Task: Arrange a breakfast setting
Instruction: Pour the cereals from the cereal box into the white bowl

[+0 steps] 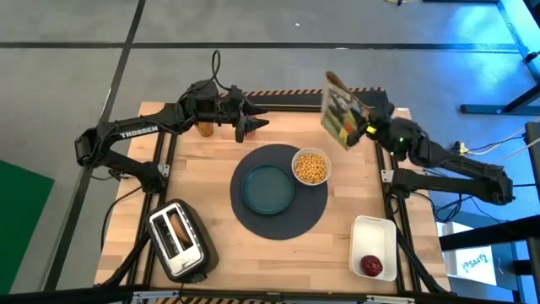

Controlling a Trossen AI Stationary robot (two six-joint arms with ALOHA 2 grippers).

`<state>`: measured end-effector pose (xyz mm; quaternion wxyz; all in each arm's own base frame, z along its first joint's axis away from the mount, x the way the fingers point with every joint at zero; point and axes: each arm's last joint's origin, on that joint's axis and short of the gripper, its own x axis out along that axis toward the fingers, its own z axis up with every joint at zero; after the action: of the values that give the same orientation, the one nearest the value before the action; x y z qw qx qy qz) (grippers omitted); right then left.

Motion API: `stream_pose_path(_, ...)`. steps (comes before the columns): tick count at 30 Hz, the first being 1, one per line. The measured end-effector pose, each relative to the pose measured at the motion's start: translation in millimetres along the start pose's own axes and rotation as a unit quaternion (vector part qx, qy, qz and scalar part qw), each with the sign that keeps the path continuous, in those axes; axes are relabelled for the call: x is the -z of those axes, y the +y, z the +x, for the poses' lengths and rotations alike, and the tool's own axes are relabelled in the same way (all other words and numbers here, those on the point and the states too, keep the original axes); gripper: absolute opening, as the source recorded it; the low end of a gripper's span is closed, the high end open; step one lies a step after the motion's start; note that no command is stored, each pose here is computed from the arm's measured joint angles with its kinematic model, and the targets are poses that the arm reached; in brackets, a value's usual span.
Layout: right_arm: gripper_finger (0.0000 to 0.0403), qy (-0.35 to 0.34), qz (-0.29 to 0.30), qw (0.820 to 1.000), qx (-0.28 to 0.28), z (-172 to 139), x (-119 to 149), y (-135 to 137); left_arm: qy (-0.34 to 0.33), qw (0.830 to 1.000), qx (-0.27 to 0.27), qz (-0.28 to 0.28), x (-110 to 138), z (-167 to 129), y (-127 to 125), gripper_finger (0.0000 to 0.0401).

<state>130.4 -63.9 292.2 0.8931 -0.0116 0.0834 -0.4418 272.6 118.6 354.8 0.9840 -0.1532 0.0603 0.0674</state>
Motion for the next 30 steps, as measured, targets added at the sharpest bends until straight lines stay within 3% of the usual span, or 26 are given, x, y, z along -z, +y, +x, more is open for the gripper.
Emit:
stream_pose_path(8, 0.0, -0.016, 0.001, 0.998, 0.063, 5.4, 61.6, 0.3, -0.003, 1.0, -0.01, 0.001, -0.1, 0.2, 0.0, 0.0234)
stream_pose_path(15, 0.0018, 0.002, -0.013, 0.993, 0.113, 7.2, 92.3, -0.9, 0.031, 0.999, -0.036, -0.001, 9.9, 3.4, -8.1, 0.0234)
stream_pose_path(22, 0.0122, 0.002, -0.011, 0.994, 0.109, 7.1, 91.1, -0.8, 0.066, 0.998, -0.02, 0.002, 19.5, 6.3, -20.7, 0.0234)
stream_pose_path(30, 0.0244, -0.038, 0.016, 0.993, 0.112, 4.2, 54.8, -3.0, 0.072, 0.997, -0.007, 0.005, 22.2, 7.9, -29.1, 0.0234)
